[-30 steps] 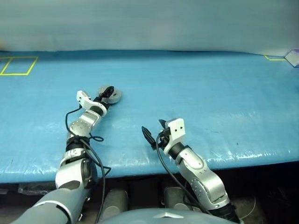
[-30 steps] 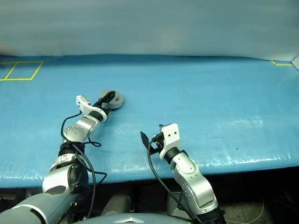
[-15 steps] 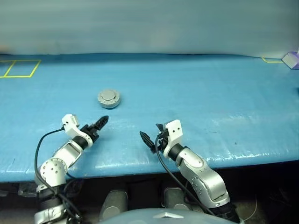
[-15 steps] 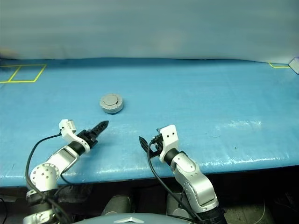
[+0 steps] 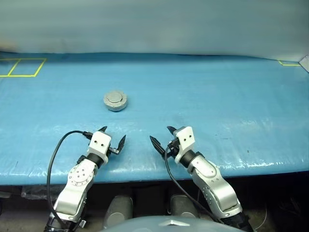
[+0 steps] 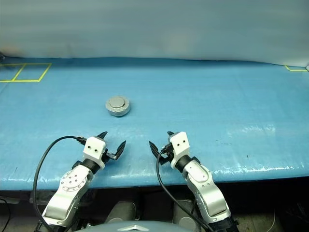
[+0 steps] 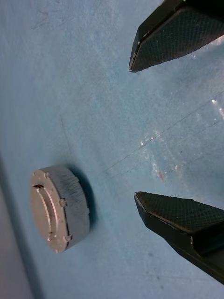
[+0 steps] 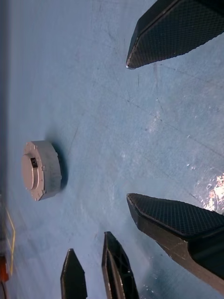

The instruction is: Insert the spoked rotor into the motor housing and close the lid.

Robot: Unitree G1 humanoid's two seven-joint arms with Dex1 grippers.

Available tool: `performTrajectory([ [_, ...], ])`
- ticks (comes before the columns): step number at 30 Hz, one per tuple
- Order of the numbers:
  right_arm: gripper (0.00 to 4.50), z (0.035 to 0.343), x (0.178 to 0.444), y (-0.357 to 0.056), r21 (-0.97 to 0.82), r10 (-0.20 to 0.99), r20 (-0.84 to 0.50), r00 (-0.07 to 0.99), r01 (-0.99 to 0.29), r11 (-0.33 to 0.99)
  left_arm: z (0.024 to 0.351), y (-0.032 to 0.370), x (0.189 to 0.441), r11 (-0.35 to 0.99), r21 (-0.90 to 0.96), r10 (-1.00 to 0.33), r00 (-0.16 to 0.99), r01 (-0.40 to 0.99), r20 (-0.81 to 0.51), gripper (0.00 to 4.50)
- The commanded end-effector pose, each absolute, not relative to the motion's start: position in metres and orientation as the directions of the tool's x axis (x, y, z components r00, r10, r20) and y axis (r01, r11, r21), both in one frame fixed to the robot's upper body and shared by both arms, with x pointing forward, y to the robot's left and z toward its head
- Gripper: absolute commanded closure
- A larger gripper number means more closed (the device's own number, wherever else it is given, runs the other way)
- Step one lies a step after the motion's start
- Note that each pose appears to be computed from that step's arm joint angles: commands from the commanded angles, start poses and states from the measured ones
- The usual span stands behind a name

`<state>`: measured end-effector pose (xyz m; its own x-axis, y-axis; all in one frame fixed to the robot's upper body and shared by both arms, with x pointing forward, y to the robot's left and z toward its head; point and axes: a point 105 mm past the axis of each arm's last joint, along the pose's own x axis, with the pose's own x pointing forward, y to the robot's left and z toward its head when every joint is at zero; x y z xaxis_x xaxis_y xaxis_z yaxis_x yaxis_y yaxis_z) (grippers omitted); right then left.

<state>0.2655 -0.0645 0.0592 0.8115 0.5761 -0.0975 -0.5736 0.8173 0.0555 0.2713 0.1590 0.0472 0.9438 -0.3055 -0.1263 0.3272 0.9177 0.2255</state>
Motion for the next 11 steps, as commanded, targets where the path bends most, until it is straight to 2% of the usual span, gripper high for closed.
performTrajectory([
  [1,0.0,0.064,0.27,-0.077,0.014,0.537,-0.041,0.843,-0.537,0.844,0.06,0.163,0.274,0.928,0.248,-0.277,0.96,0.277,-0.035,0.03],
  [5,0.0,0.058,0.271,-0.091,0.006,0.475,-0.045,0.879,-0.475,0.88,0.063,0.166,0.273,0.931,0.245,-0.277,0.961,0.27,-0.008,0.03],
  [11,0.0,0.055,0.271,-0.094,-0.006,0.447,-0.052,0.893,-0.448,0.894,0.058,0.166,0.27,0.937,0.229,-0.267,0.964,0.264,-0.017,0.03],
])
